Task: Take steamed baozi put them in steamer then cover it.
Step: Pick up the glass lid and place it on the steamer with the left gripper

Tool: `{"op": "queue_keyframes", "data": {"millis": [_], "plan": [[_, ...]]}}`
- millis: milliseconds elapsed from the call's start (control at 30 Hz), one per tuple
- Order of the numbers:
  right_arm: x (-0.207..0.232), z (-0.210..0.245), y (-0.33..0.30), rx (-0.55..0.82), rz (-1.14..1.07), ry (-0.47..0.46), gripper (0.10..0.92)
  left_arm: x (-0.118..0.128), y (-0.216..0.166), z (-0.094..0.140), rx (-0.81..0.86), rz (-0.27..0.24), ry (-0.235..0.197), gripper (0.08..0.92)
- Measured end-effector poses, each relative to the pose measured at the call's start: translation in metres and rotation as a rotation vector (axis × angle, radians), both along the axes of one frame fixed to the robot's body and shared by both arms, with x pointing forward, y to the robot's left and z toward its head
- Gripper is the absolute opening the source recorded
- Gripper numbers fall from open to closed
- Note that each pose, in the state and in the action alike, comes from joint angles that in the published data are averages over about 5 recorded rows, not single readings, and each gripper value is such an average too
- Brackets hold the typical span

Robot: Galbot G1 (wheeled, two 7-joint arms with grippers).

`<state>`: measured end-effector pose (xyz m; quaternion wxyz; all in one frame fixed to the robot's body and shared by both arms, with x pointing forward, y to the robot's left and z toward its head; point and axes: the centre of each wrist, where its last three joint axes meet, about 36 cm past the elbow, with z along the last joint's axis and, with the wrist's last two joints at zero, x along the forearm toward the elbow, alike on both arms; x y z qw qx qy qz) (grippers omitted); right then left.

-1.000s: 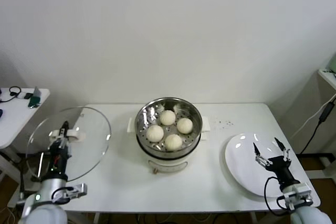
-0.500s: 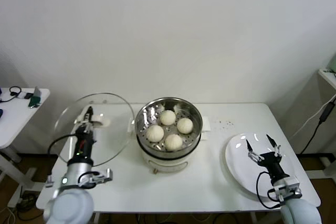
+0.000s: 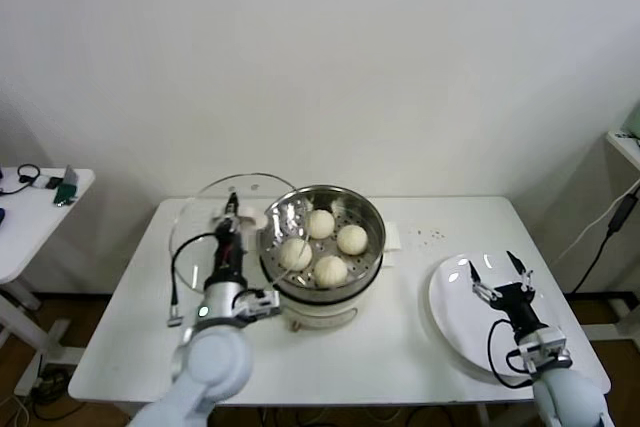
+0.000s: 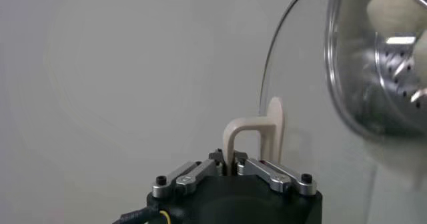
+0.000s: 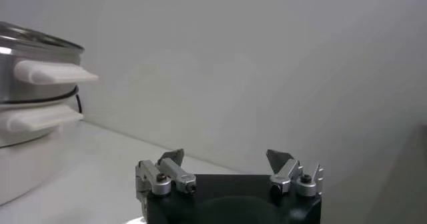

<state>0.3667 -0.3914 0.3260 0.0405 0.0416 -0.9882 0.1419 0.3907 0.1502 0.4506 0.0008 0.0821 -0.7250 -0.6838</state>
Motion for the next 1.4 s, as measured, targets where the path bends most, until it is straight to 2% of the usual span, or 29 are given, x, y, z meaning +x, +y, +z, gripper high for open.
{"op": "queue_keyframes", "data": {"millis": [267, 500, 800, 1400], "plan": [[0.004, -0.002, -0.003, -0.012, -0.011, 0.003, 0.823, 0.028, -0.039, 0.001, 0.005, -0.008, 0.017, 0.152], [0.006, -0.004, -0.007, -0.023, -0.02, 0.007, 0.823, 0.042, -0.075, -0.005, -0.001, -0.023, 0.04, 0.152], [0.005, -0.007, -0.011, -0.027, -0.032, 0.012, 0.823, 0.046, -0.111, -0.008, -0.017, -0.043, 0.074, 0.152], [0.001, -0.012, -0.011, -0.027, -0.041, 0.019, 0.823, 0.048, -0.133, -0.014, -0.003, -0.074, 0.137, 0.152]]}}
